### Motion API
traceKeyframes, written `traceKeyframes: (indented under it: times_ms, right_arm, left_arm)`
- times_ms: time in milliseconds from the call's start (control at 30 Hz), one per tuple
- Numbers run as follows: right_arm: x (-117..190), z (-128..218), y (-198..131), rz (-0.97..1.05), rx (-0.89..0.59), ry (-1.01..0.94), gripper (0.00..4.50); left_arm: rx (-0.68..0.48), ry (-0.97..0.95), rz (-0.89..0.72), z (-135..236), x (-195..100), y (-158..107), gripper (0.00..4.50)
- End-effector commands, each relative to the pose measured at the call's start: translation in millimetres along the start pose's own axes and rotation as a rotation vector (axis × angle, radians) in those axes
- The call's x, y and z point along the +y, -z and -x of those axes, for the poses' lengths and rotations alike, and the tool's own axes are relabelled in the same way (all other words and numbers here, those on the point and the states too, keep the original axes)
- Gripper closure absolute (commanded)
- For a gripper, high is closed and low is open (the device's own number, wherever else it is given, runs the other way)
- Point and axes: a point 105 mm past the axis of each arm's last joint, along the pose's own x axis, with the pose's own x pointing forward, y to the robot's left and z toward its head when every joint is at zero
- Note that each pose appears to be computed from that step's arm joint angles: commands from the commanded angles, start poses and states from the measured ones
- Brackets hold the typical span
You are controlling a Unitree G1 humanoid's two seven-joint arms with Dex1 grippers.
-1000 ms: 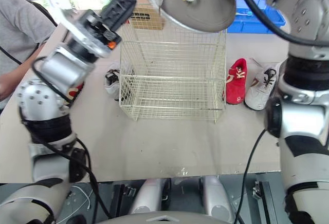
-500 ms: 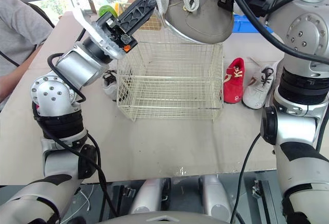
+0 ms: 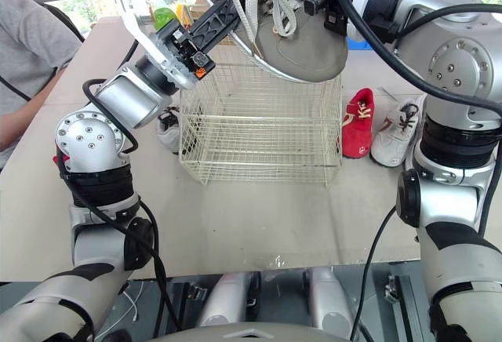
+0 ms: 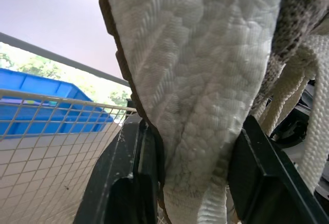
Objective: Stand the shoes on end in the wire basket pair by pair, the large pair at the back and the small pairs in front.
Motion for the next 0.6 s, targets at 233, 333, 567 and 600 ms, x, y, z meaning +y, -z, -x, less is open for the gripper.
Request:
traceKeyframes:
  times_ms: [233, 333, 567, 600]
  right_arm:
    - [20.5, 32.1, -6.2, 0.195, -0.124, -0.068, 2.03]
    - [40.2, 54.5, 5.3, 0.177, -0.193, -0.15, 0.59]
    - [58.8, 99.2, 40.9, 0.036, -0.184, -0.149, 0.59]
    - [62.2, 106.4, 46.9, 0.008, -0.17, -0.144, 0.59]
  left_arm:
    - [0.066, 0.077, -0.245, 2.7, -2.5, -64.6, 3.11]
    - [0.123, 0.093, -0.312, 2.6, 5.1, -81.1, 3.11]
    - [0.178, 0.108, -0.521, -6.4, 19.4, -116.2, 3.11]
    - [0.177, 0.113, -0.559, -9.7, 19.5, -122.6, 3.11]
